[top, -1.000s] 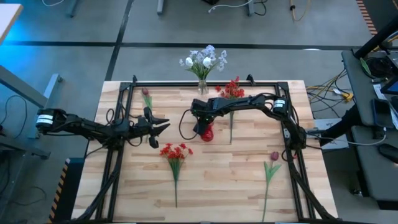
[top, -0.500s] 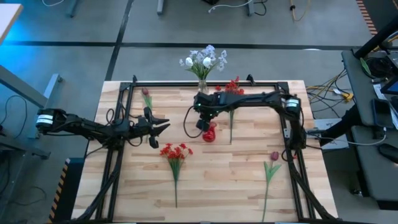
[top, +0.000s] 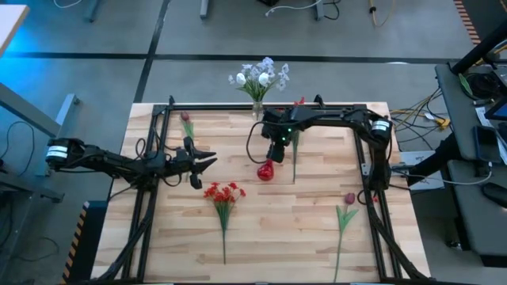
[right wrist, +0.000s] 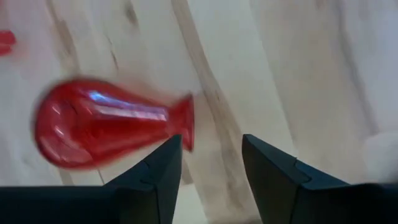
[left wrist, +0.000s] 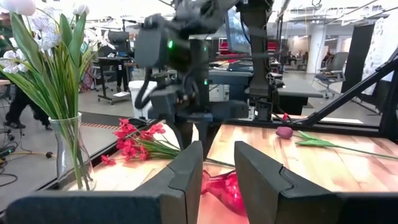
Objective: Sort flowers into vase by color
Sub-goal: Adjust the red flower vase
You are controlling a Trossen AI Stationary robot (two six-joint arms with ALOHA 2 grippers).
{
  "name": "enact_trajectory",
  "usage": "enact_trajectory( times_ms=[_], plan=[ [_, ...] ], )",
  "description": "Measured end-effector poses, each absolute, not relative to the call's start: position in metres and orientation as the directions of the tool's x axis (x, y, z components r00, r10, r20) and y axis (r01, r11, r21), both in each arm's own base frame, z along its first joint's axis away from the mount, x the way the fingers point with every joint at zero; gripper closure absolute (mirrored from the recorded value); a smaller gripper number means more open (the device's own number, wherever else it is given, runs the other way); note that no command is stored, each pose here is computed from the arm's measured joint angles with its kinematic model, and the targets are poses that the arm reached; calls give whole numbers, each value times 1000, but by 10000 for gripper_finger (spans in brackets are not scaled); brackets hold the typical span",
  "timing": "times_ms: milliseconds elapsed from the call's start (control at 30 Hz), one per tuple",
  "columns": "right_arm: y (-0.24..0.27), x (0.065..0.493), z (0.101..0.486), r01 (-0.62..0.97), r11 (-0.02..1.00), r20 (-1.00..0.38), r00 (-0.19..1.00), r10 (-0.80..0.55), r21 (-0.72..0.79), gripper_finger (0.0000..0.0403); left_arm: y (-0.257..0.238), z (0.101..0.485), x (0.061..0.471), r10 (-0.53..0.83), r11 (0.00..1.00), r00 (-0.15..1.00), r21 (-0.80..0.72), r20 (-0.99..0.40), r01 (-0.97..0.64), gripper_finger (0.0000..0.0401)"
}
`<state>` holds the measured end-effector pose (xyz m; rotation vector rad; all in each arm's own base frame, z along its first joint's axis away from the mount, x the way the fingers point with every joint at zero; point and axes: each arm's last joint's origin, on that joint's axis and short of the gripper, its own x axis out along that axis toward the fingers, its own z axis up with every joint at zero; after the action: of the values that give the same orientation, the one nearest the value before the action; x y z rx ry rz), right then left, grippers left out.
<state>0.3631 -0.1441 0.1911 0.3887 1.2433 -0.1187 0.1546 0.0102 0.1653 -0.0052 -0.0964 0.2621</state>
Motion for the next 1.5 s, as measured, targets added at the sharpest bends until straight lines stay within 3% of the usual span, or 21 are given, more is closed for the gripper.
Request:
enact_trajectory(
  times_ms=[400,633,833,1067,1200,1500],
  plan=[
    [-141,356,153,260,899,-876,430,218,352,255,10,165,155,259,966,962,-17,91,-259,323],
    [-143,360,153,222,910,-852,480,211,350,273,10,165,155,259,966,962,-17,90,-258,323],
    [-144,364,167,319,862,-841,503,199,395,270,10,165,155,259,966,962,-17,90,-258,323],
    [-135,371,181,529,692,-835,512,201,491,212,10,165,155,259,966,962,-31,87,-257,323],
    [-128,374,180,652,604,-863,489,128,459,185,10,164,155,258,966,962,-34,84,-256,323],
    [-129,377,181,772,401,-859,507,79,493,162,10,164,155,258,966,962,-34,83,-256,323]
  ],
)
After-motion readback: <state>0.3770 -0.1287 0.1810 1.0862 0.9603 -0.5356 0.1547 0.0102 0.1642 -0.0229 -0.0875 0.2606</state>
